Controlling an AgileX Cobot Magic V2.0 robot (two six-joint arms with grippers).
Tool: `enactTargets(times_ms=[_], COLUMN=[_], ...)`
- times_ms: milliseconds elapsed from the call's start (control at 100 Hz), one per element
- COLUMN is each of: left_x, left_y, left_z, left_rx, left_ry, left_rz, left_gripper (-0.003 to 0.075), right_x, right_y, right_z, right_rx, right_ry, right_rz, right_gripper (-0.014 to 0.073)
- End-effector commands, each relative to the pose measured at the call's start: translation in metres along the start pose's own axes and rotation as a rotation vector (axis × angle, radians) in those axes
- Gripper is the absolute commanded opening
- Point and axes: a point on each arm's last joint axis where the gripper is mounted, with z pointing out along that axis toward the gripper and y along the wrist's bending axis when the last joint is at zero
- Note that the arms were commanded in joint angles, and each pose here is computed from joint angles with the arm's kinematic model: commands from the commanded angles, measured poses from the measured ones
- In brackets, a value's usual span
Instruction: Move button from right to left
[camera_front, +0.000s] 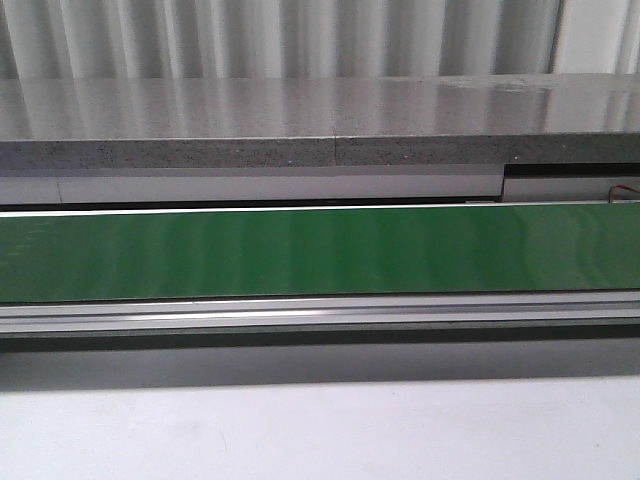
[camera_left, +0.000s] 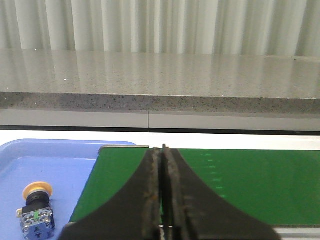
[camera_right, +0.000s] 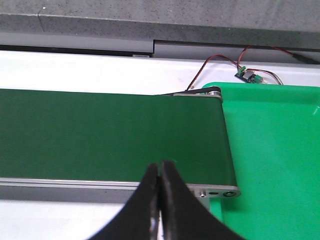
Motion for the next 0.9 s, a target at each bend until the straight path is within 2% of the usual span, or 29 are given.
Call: enactTargets(times_ms=[0, 580, 720, 890], left_x=[-0.001, -0.001, -0.001, -0.001], left_y=[-0.001, -0.001, -0.001, -0.001], left_z=[-0.002, -0.002, -0.002, -0.002], left_rx=[0.013, 0.013, 0.013, 0.013], left_ry=[-0.09, -0.09, -0.09, -0.09], left_rz=[-0.02, -0.02, -0.02, -0.02], left_gripper=[-0.002, -0.002, -0.002, -0.002], right_x=[-0.014, -0.015, -0.01, 0.012], right_y=[-0.001, -0.001, -0.001, 0.001], right_z=[-0.004, -0.004, -0.006, -0.006], right_rx=[0.012, 0.015, 0.021, 0.005], right_ry=[-0.091, -0.108, -0.188, -0.31], right_rz=[-0.007, 0.008, 0.055, 0.078], right_gripper=[-0.0067, -0.0067, -0.0067, -0.0067])
